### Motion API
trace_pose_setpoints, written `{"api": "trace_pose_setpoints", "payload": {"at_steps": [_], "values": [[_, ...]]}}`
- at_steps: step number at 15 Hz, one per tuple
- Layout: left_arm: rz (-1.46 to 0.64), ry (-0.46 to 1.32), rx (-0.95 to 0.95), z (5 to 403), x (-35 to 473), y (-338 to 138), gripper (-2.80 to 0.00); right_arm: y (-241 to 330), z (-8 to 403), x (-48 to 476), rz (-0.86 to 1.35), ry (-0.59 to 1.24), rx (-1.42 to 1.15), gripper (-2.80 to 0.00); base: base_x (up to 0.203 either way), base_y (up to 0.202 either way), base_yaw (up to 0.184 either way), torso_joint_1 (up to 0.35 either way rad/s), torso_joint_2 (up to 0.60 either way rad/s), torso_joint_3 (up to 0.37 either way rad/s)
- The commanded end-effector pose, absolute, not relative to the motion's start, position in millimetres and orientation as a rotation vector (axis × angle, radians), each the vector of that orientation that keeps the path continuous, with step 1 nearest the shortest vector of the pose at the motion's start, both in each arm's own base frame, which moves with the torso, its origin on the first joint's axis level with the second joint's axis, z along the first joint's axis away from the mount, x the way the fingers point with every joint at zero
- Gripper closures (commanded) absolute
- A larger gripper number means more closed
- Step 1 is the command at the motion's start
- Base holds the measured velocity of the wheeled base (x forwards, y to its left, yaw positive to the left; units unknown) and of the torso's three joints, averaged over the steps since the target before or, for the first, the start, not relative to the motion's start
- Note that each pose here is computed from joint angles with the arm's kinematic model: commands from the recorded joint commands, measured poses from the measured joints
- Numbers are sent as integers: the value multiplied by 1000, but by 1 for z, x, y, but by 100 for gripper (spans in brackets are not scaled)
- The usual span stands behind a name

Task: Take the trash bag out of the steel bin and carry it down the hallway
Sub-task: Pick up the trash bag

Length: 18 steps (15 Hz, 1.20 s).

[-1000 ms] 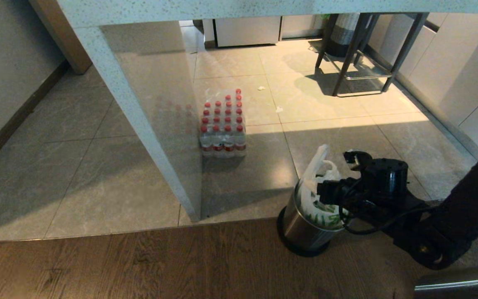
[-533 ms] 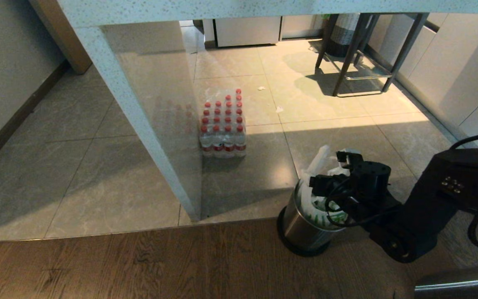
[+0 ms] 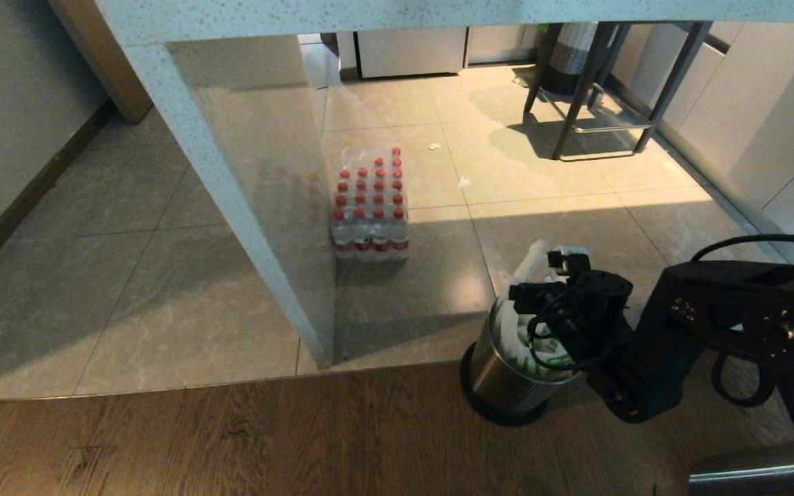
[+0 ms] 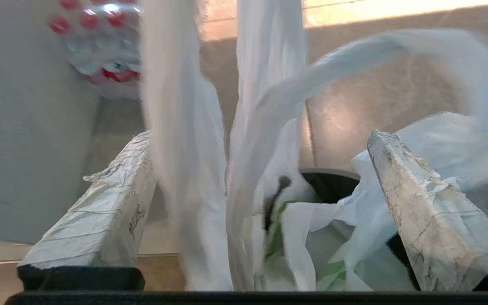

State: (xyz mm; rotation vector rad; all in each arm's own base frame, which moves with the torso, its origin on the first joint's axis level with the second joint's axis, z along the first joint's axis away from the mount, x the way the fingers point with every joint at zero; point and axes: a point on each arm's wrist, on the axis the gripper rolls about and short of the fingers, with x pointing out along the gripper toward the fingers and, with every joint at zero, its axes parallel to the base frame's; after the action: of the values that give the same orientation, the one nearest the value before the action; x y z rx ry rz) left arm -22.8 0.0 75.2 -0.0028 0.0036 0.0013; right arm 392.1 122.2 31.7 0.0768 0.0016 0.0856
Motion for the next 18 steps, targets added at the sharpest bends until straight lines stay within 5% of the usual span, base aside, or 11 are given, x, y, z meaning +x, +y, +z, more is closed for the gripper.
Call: {"api": "trace_pose_setpoints", "payload": {"at_steps": [1, 3, 4, 14, 18], "values": [[2, 5, -3, 75, -23, 0, 0, 123, 12, 397, 81, 23, 59, -280, 0, 0, 0, 0, 0, 0], [2, 5, -3, 75, -23, 0, 0, 123, 1, 397, 80, 45, 49, -280, 0, 0, 0, 0, 0, 0], [2, 5, -3, 75, -23, 0, 0, 124, -1, 400, 79, 43, 40, 0, 0, 0, 0, 0, 0, 0], [2, 5, -3, 75, -23, 0, 0, 118, 3, 390, -23, 61, -10, 0, 0, 0, 0, 0, 0, 0], [2, 5, -3, 75, -23, 0, 0, 112, 60, 371, -23, -31, 15, 0, 0, 0, 0, 0, 0, 0]]}}
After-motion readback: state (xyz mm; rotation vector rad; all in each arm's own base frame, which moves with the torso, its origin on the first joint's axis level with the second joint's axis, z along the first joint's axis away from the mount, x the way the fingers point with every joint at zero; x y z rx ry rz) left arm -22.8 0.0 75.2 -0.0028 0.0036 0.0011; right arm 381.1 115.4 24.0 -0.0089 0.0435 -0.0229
